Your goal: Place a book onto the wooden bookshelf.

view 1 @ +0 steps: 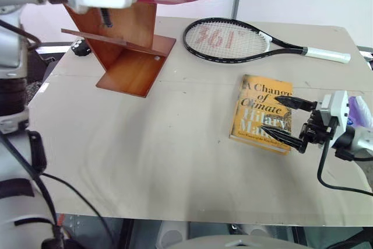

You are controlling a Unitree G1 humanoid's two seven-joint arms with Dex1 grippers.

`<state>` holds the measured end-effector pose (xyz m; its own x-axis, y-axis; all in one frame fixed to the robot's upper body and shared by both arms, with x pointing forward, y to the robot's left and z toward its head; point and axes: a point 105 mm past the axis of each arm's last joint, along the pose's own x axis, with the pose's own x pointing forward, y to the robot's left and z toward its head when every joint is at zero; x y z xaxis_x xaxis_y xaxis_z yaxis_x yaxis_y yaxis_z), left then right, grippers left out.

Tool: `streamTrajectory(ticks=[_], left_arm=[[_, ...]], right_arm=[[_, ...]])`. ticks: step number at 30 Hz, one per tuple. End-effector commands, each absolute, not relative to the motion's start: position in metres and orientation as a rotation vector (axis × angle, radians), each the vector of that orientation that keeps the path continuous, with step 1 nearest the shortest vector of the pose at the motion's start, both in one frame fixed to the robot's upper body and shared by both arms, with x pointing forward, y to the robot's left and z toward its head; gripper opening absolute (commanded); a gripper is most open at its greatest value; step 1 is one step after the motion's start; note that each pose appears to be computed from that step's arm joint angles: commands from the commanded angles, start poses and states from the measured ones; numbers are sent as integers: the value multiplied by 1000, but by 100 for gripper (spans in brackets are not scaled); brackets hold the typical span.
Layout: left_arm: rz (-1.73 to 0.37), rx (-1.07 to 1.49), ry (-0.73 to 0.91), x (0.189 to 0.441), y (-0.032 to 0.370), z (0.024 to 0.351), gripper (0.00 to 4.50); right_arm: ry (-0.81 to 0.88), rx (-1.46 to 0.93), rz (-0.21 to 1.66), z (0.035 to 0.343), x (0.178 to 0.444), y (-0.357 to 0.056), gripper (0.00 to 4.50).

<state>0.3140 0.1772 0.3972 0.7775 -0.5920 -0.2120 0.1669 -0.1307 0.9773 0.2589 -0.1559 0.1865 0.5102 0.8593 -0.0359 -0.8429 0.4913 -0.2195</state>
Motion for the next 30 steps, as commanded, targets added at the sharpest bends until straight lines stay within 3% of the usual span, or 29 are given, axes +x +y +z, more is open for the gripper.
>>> streamTrajectory(ticks=[1,5,9,16,23,30], left_arm=[[-515,1558,-127,321,225,403,13],[-492,1578,0,329,244,388,13],[-590,1516,-46,337,225,376,13],[-513,1633,115,359,257,358,13],[-643,1621,114,384,232,324,13],[-681,1612,130,392,227,316,13]], right_arm=[[-130,-242,1047,197,261,-155,450],[-142,-248,1043,200,258,-155,450],[-151,-253,1012,204,253,-158,450],[-155,-243,980,205,244,-158,450],[-279,-178,1002,231,236,-147,450],[-453,-112,1005,268,223,-142,450]])
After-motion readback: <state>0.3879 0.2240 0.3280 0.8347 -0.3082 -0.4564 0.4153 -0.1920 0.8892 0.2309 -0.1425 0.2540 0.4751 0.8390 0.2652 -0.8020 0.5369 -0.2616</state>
